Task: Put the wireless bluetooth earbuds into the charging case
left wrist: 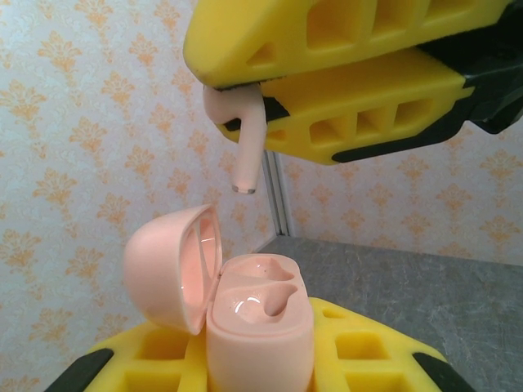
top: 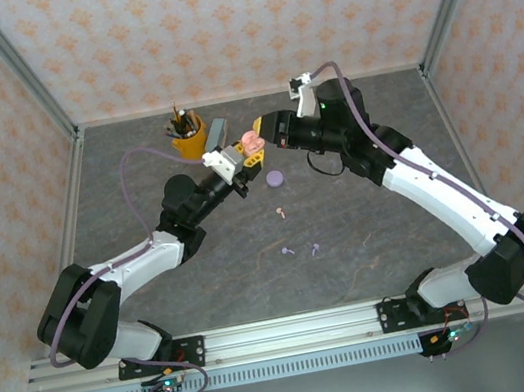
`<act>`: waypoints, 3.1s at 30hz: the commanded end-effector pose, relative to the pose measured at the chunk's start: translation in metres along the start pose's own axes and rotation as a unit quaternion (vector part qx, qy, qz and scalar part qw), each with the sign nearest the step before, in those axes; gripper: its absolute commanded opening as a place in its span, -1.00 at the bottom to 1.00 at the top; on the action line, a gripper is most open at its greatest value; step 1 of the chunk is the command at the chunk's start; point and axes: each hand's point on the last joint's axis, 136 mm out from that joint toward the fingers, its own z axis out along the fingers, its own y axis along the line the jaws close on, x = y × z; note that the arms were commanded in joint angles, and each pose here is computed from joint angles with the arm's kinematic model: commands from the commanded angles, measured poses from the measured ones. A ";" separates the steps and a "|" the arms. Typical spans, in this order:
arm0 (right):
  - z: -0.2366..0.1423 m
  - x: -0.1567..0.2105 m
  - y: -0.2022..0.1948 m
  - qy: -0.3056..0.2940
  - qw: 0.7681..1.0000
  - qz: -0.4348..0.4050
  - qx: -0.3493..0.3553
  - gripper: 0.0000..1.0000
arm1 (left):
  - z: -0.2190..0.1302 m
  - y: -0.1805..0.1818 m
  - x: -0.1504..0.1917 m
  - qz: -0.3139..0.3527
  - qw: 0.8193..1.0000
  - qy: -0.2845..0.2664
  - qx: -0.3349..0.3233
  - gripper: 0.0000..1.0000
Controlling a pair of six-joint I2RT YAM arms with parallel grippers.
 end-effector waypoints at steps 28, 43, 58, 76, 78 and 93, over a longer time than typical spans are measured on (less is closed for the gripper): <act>0.019 0.029 -0.021 0.052 0.998 0.000 0.028 -0.64 | 0.007 0.003 -0.028 0.013 0.999 -0.038 -0.003 -1.00; 0.022 0.048 -0.053 0.079 0.991 -0.002 0.106 -0.65 | 0.006 0.004 -0.025 0.004 0.999 -0.037 -0.008 -1.00; 0.022 0.045 -0.060 0.072 0.989 0.001 0.131 -0.42 | 0.006 0.004 -0.024 0.003 0.999 -0.037 -0.009 -1.00; 0.022 0.038 -0.057 0.066 0.989 -0.001 0.135 -0.59 | 0.005 0.002 -0.022 -0.004 0.999 -0.038 -0.007 -1.00; 0.021 0.037 -0.057 0.065 0.989 -0.002 0.135 -0.63 | 0.004 0.002 -0.021 -0.005 0.999 -0.037 -0.007 -1.00; -0.012 0.035 -0.053 0.063 0.985 0.000 0.162 -0.77 | 0.002 -0.002 -0.004 0.012 1.000 -0.011 0.000 -1.00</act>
